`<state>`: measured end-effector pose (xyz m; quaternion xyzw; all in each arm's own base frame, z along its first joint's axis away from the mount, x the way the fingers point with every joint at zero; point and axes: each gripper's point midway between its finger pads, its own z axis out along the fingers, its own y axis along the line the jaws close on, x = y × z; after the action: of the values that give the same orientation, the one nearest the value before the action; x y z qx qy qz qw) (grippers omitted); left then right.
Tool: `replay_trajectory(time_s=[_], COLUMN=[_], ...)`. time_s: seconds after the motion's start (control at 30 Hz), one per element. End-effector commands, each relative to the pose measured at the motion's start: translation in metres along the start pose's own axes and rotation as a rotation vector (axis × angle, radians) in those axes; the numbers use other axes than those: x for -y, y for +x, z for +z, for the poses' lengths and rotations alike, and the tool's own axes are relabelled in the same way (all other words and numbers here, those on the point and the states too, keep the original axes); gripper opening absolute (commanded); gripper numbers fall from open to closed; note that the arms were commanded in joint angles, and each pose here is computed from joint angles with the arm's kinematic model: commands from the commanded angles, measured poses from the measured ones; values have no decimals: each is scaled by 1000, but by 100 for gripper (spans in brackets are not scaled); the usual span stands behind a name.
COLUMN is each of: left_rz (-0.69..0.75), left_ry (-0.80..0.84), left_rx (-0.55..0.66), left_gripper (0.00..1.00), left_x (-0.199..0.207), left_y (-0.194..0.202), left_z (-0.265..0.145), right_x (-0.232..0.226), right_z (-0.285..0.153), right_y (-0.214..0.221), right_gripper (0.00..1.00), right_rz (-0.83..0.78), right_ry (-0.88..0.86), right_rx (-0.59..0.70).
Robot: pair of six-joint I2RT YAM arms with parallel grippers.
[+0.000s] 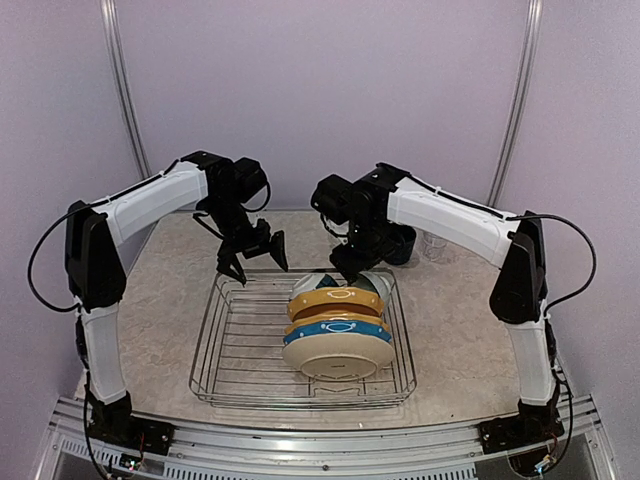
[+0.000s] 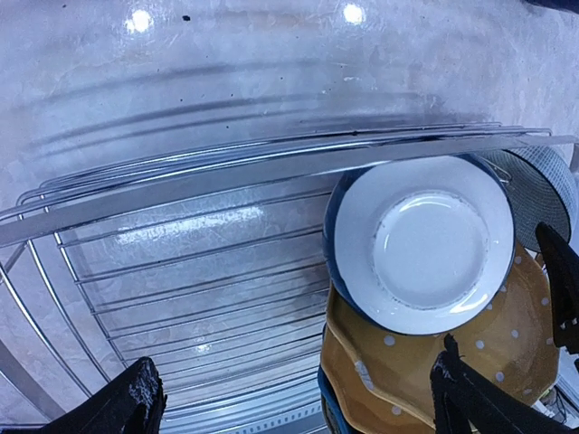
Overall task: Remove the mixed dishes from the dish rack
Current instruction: Grab the bowl from the dish rack.
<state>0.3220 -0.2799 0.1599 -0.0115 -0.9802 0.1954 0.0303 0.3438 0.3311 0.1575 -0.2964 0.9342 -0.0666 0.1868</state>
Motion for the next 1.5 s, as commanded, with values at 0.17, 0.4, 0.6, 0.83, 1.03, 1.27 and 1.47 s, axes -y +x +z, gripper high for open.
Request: replay_trajectory(time_s=[0.17, 0.4, 0.6, 0.83, 1.03, 1.27, 1.47], left_rz=[28, 30, 41, 58, 68, 72, 78], left_ry=[55, 53, 55, 51, 60, 93, 123], left_rx=[65, 93, 96, 83, 84, 74, 30], left_gripper=[99, 99, 99, 99, 99, 99, 99], left_x=[6, 5, 7, 5, 5, 11, 19], left_y=[2, 3, 1, 3, 1, -1, -2], left_z=[-19, -28, -31, -29, -29, -26, -17], right_x=[9, 14, 14, 14, 15, 24, 34], right_z=[12, 25, 32, 37, 42, 27, 10], right_y=[28, 38, 38, 42, 42, 35, 29], right_gripper=[55, 47, 39, 29, 25, 15, 9], right_rz=[-13, -26, -38, -29, -33, -9, 16], right_ry=[117, 175, 203, 227, 257, 278, 306], right_rx=[-103, -137, -144, -155, -157, -112, -65])
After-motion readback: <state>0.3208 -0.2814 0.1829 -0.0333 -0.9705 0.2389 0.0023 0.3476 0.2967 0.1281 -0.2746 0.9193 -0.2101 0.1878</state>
